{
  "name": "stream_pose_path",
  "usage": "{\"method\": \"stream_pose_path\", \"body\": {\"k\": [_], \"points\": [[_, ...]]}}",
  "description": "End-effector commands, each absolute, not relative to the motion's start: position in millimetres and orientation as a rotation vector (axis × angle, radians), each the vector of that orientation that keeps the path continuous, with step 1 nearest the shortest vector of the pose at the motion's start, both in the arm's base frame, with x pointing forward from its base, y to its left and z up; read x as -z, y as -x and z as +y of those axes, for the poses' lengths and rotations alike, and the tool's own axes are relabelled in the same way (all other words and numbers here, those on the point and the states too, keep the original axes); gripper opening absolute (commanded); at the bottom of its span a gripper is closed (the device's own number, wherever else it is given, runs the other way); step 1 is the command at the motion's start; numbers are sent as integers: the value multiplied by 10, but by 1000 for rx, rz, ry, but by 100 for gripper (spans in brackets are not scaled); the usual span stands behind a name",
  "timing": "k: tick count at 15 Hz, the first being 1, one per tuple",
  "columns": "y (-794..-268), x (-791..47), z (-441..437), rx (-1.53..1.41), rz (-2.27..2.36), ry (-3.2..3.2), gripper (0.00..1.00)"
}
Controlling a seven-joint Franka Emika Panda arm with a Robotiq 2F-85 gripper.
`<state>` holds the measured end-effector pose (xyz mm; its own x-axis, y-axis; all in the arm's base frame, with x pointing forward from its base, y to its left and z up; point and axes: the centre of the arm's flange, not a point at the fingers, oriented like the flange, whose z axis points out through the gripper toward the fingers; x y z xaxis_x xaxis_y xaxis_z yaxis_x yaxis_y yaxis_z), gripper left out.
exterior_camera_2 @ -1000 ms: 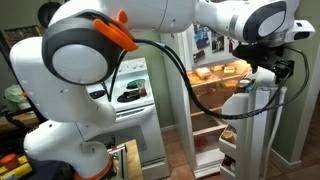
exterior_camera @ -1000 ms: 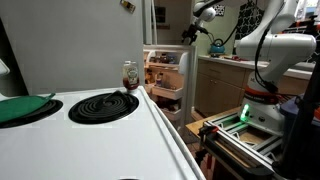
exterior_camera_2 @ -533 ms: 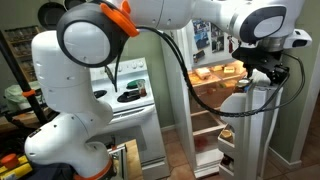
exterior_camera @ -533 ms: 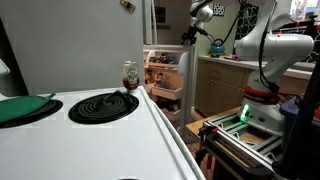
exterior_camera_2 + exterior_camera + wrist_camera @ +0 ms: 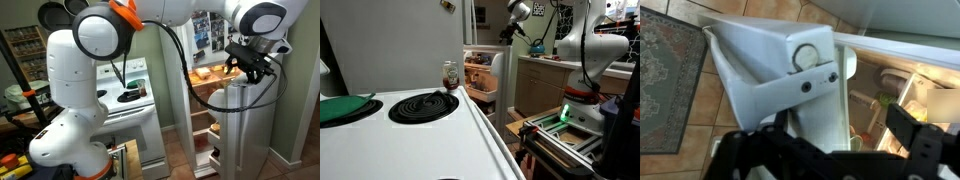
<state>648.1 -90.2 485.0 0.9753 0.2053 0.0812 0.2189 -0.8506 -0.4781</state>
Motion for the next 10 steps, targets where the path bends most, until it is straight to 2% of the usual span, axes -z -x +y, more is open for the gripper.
{"method": "stream_pose_path", "body": {"k": [1, 10], "points": [[-6375, -4785, -769, -98, -380, 2526, 100], [-6150, -4777, -246, -225, -594, 2307, 100]]}}
